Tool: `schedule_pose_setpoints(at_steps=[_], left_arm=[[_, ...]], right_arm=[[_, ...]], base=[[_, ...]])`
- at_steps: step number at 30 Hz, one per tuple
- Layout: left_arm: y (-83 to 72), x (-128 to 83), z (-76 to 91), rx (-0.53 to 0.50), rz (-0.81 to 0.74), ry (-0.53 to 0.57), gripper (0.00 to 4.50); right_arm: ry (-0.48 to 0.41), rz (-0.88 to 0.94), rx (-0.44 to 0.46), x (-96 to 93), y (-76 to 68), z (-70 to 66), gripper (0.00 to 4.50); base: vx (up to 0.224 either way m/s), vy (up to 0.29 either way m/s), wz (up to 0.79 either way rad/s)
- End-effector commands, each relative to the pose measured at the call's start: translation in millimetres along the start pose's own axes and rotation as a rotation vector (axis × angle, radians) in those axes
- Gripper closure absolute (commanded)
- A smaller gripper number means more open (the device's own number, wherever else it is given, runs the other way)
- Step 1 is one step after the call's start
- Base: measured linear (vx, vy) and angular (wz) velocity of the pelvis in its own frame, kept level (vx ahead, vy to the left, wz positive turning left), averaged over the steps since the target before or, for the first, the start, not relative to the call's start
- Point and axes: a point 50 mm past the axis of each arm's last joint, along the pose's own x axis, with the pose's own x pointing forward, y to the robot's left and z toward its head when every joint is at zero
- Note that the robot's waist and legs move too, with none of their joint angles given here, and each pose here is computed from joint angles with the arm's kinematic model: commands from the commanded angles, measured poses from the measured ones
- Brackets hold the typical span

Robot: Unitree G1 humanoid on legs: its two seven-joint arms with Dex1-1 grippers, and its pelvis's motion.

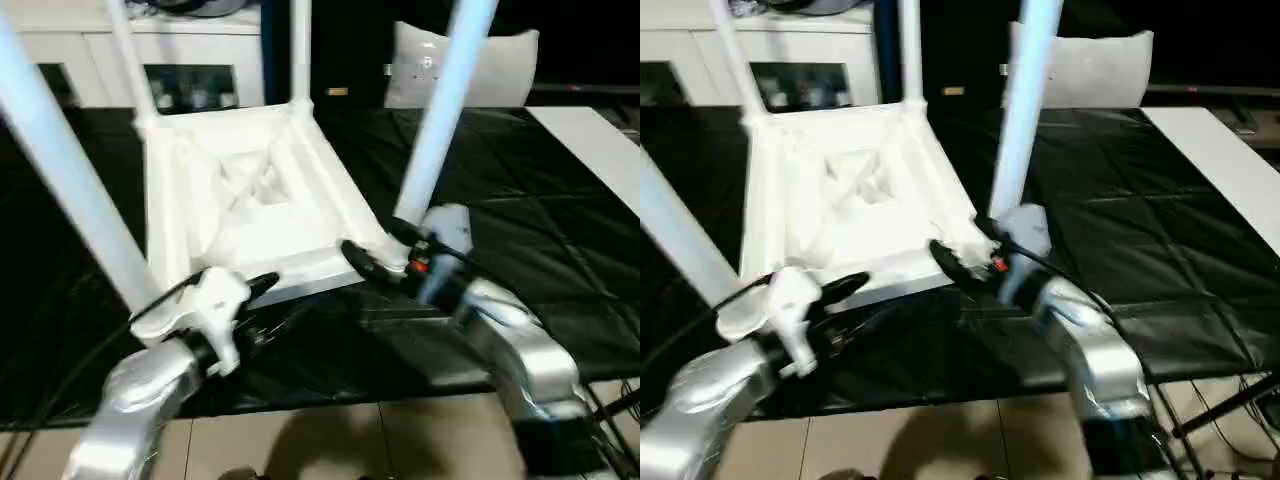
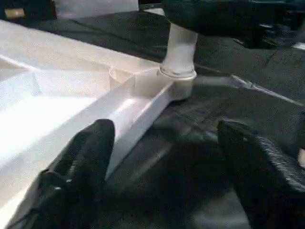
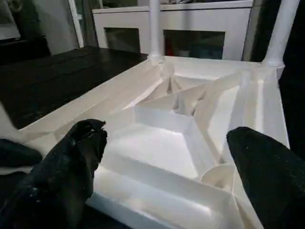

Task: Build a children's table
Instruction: Flip table

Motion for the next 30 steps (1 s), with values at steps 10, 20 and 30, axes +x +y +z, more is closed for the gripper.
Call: schedule_pose_setpoints(at_steps=[10,20,30], left_arm=[[18.7,-45,-4.2,-0.080,-0.067,0.091,0.04],[57.7,-91,-9.0,-0.115,-0.042,0.159,0.04],[70.4,-77,5.6,-0.042,-0.033,0.031,0.04]], right_arm=[[-0.010,-0.382,-0.007,-1.4,-51.2,3.0,0.00],[-0.013,-0.527,-0.037,-16.3,-85.1,8.6,0.00],[0.047,-0.444,-0.032,-27.2,-71.6,-8.8,0.00]], base=[[0.000,0.000,0.00],[0.000,0.000,0.00],[0.000,0.000,0.00]])
